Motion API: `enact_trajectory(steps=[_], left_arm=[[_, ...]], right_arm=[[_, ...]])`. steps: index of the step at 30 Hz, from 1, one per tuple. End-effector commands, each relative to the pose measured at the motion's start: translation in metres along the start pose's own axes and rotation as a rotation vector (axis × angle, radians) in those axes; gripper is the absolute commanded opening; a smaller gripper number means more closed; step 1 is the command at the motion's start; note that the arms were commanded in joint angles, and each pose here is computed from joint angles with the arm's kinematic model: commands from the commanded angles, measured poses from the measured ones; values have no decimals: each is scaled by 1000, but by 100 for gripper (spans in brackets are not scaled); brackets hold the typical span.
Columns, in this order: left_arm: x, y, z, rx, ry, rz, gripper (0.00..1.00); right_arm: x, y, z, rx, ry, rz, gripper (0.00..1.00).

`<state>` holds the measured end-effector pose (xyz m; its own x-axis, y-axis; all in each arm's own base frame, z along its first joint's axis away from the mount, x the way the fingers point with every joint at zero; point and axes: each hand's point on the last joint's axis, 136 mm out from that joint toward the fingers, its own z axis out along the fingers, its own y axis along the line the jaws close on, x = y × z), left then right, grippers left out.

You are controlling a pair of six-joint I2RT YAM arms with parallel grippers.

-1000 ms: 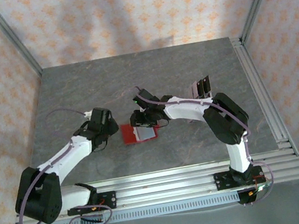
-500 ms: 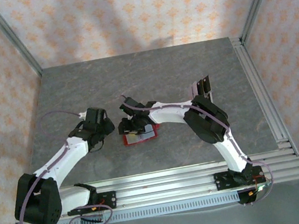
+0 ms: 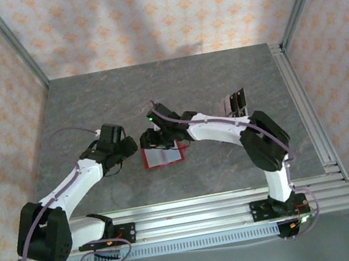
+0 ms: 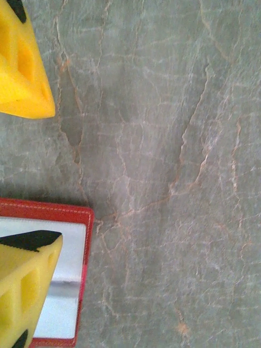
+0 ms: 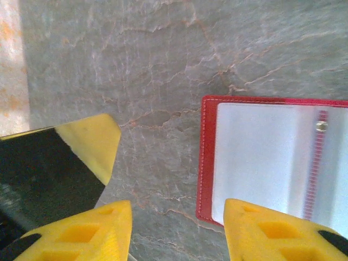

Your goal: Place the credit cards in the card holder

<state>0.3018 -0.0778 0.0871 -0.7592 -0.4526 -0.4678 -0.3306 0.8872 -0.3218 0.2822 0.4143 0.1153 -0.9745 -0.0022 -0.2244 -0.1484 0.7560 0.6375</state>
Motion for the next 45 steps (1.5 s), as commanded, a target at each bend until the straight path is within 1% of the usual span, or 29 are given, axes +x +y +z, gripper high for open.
enact_trajectory(steps=[1, 4, 7, 12, 17, 20, 23, 26, 29, 32, 35, 38, 41, 43, 45], left_arm=[[-7, -26, -2, 66, 3, 49, 58], [-1, -40, 5, 68, 26, 104, 58], [9, -46, 17, 34, 57, 161, 58], [23, -39, 34, -61, 91, 249, 59], [36, -24, 47, -165, 132, 299, 58], [39, -11, 50, -229, 145, 309, 58], [43, -4, 52, -260, 157, 315, 58], [46, -4, 57, -258, 169, 315, 58], [46, -8, 60, -243, 167, 313, 58], [42, -15, 59, -217, 157, 314, 58], [39, -21, 58, -200, 151, 310, 58], [38, -25, 56, -180, 149, 308, 58], [37, -31, 53, -155, 142, 306, 58], [37, -34, 51, -140, 139, 299, 58], [36, -38, 50, -126, 135, 291, 58]], right_arm=[[0, -35, -6, 87, -26, 16, 44], [4, -58, -3, 151, -23, 20, 40], [10, -79, 4, 222, 1, 7, 38], [16, -109, 10, 303, 17, 11, 37], [20, -134, 9, 348, 14, 41, 37], [21, -145, 8, 372, 8, 52, 37], [22, -153, 6, 392, 3, 63, 37], [22, -155, 5, 400, 0, 68, 37], [17, -148, -1, 386, -13, 58, 37], [6, -132, -18, 369, -44, 25, 37], [-9, -110, -46, 354, -93, -21, 37], [-22, -102, -80, 399, -146, -63, 37], [-32, -115, -115, 497, -192, -83, 38], [-38, -134, -136, 579, -211, -77, 38], [-39, -154, -150, 639, -205, -54, 38]])
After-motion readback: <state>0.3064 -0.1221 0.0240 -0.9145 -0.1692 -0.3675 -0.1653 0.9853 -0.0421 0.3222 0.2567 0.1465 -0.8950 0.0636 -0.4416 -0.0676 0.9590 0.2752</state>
